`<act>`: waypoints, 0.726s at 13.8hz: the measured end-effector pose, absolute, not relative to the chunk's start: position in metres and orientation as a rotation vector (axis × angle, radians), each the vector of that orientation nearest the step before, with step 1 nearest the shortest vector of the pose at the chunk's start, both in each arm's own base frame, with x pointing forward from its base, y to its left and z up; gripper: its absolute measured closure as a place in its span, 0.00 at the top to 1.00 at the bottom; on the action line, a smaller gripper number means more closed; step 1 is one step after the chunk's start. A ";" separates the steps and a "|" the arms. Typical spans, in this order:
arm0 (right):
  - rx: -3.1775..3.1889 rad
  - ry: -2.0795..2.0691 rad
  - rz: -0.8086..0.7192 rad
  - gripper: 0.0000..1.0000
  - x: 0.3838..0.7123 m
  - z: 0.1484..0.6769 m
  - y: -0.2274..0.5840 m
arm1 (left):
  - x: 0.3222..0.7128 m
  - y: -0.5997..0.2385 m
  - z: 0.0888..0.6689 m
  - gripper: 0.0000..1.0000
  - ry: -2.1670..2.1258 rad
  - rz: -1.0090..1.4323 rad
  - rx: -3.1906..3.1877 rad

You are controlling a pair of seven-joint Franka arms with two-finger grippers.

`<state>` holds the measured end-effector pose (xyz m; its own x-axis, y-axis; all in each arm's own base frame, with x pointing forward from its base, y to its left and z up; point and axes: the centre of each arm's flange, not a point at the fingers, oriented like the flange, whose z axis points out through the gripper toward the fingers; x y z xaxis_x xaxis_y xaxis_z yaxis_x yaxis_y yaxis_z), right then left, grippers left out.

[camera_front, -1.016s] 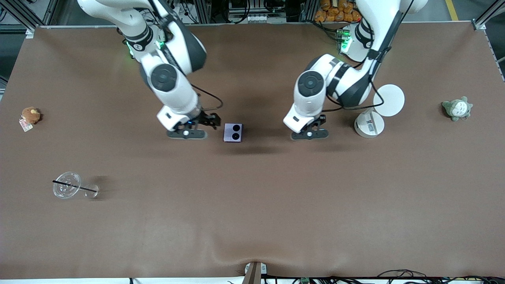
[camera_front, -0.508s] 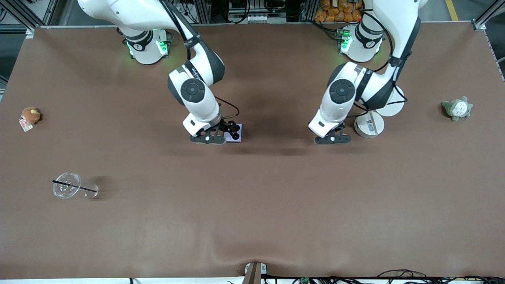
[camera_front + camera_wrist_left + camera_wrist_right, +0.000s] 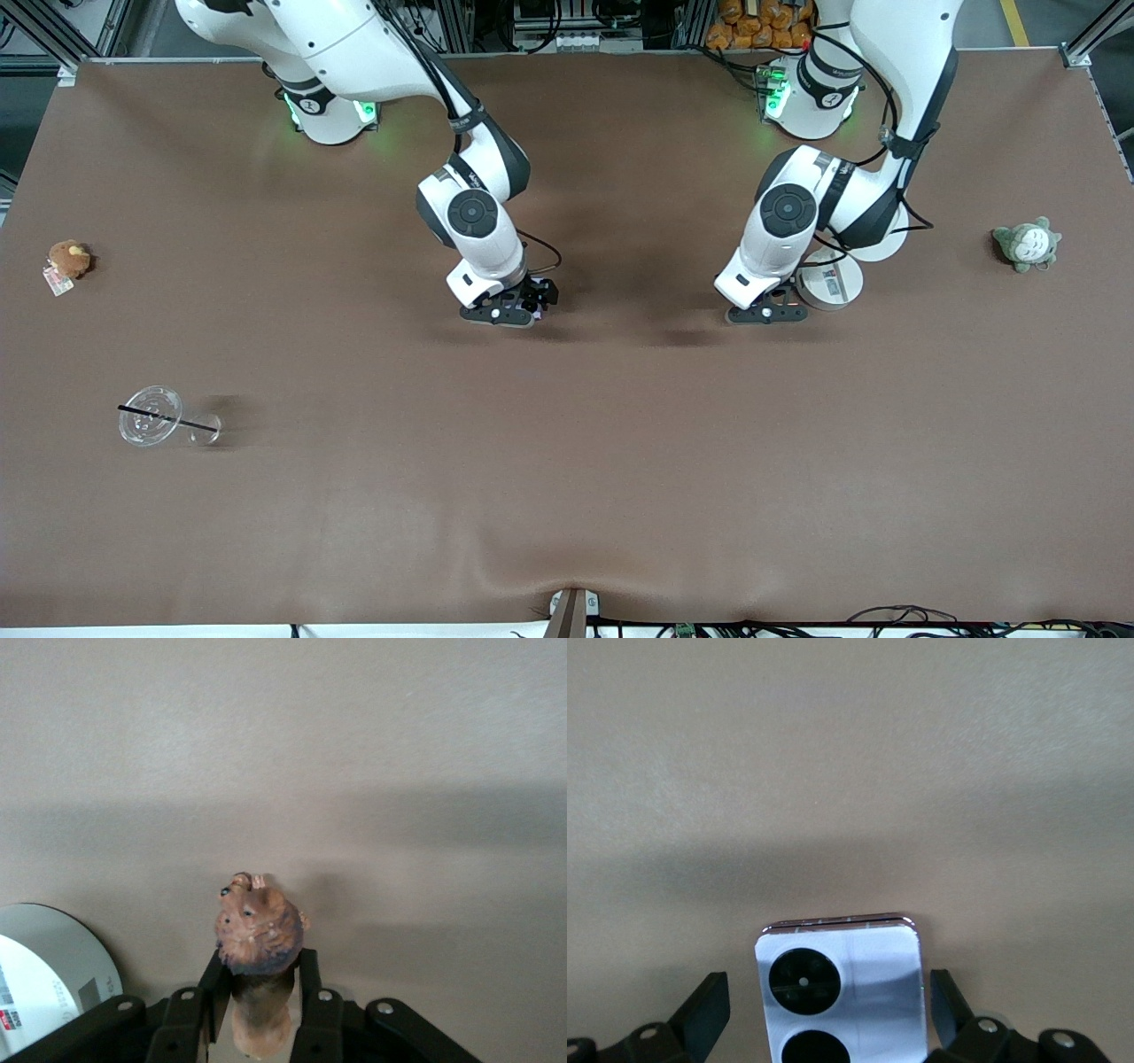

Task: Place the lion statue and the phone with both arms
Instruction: 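Lower the right gripper and close it on the white phone, then set the lion beside the white lamp while the right gripper lifts the phone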

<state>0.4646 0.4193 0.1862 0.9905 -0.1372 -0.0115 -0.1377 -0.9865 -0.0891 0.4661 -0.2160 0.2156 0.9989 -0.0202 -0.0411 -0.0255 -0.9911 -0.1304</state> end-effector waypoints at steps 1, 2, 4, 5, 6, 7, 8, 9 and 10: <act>-3.048 0.212 0.006 1.00 0.465 0.185 0.419 | 0.463 -0.213 0.212 0.35 0.035 0.063 -3.009; -3.051 0.217 0.004 1.00 0.466 0.184 0.417 | 0.462 -0.212 0.213 0.35 0.037 0.056 -3.011; -3.055 0.232 0.007 1.00 0.466 0.182 0.416 | 0.457 -0.211 0.212 0.35 0.042 0.062 -3.008; -3.057 0.234 0.011 1.00 0.465 0.180 0.416 | 0.456 -0.211 0.212 0.35 0.044 0.063 -3.008; -3.060 0.236 0.016 1.00 0.465 0.177 0.416 | 0.456 -0.211 0.212 0.35 0.044 0.063 -3.008; -3.063 0.244 0.021 1.00 0.464 0.175 0.416 | 0.455 -0.211 0.212 0.35 0.044 0.064 -3.008; -3.064 0.266 0.026 1.00 0.463 0.172 0.416 | 0.455 -0.211 0.212 0.35 0.044 0.064 -3.008; -3.066 0.284 0.031 1.00 0.462 0.169 0.417 | 0.455 -0.211 0.212 0.36 0.044 0.064 -3.007; -3.068 0.287 0.034 1.00 0.459 0.167 0.418 | 0.454 -0.210 0.211 0.41 0.044 0.067 -3.007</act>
